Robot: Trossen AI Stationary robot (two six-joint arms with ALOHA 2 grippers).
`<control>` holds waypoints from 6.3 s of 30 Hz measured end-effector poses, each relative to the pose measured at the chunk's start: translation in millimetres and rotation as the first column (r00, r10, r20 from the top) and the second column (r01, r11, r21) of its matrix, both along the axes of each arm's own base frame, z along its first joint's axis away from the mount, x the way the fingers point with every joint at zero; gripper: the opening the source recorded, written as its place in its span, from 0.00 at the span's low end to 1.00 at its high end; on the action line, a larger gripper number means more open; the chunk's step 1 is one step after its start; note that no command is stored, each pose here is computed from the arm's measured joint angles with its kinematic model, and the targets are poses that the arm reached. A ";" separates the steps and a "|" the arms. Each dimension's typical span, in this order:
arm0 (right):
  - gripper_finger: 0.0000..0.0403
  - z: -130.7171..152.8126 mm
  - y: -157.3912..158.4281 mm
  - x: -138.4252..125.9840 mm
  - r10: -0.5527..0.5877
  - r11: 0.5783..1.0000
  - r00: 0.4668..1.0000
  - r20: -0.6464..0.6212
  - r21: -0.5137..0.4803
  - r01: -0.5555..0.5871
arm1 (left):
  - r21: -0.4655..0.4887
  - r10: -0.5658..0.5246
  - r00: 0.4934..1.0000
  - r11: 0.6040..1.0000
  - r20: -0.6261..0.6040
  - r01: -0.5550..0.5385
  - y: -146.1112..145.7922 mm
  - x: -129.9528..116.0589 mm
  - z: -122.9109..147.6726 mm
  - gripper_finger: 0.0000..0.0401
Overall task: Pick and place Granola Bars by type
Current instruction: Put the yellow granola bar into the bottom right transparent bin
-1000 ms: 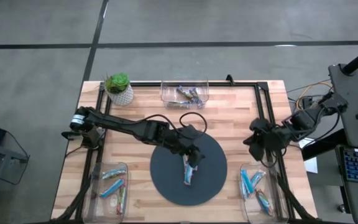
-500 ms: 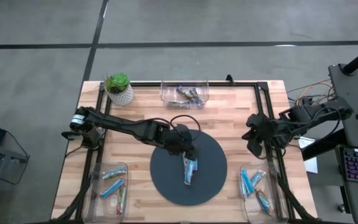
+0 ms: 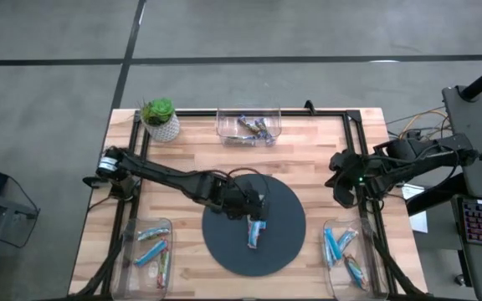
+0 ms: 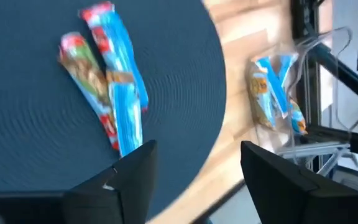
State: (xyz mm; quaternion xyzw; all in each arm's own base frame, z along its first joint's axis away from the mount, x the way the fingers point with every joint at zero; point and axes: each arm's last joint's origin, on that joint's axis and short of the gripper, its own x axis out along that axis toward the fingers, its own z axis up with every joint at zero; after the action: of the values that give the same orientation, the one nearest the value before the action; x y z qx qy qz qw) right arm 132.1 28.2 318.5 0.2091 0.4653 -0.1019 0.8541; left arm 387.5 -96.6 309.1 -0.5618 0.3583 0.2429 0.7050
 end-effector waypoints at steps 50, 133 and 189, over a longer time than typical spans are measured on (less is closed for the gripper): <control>0.03 -11.5 4.4 23.5 0.067 0.996 0.995 -0.072 -0.058 -0.071 | 0.067 0.124 0.883 0.992 -0.453 -0.105 -45.2 61.7 -97.6 0.51; 0.03 -9.9 5.4 29.2 0.101 0.991 0.995 -0.026 -0.085 -0.103 | 0.041 0.057 0.906 0.998 -0.420 -0.044 -44.5 71.6 -110.4 0.17; 0.53 135.9 19.0 57.7 0.593 0.804 0.689 0.416 -0.347 -0.483 | 0.715 -0.490 0.852 0.662 0.186 0.225 -16.5 39.4 107.8 0.17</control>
State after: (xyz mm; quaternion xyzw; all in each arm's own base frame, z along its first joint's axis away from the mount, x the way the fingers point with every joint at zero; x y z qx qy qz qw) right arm 189.7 47.2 454.3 -0.0098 0.2518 0.1643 0.9537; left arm 427.0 -113.1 416.9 -0.2218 0.2149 0.1007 0.9458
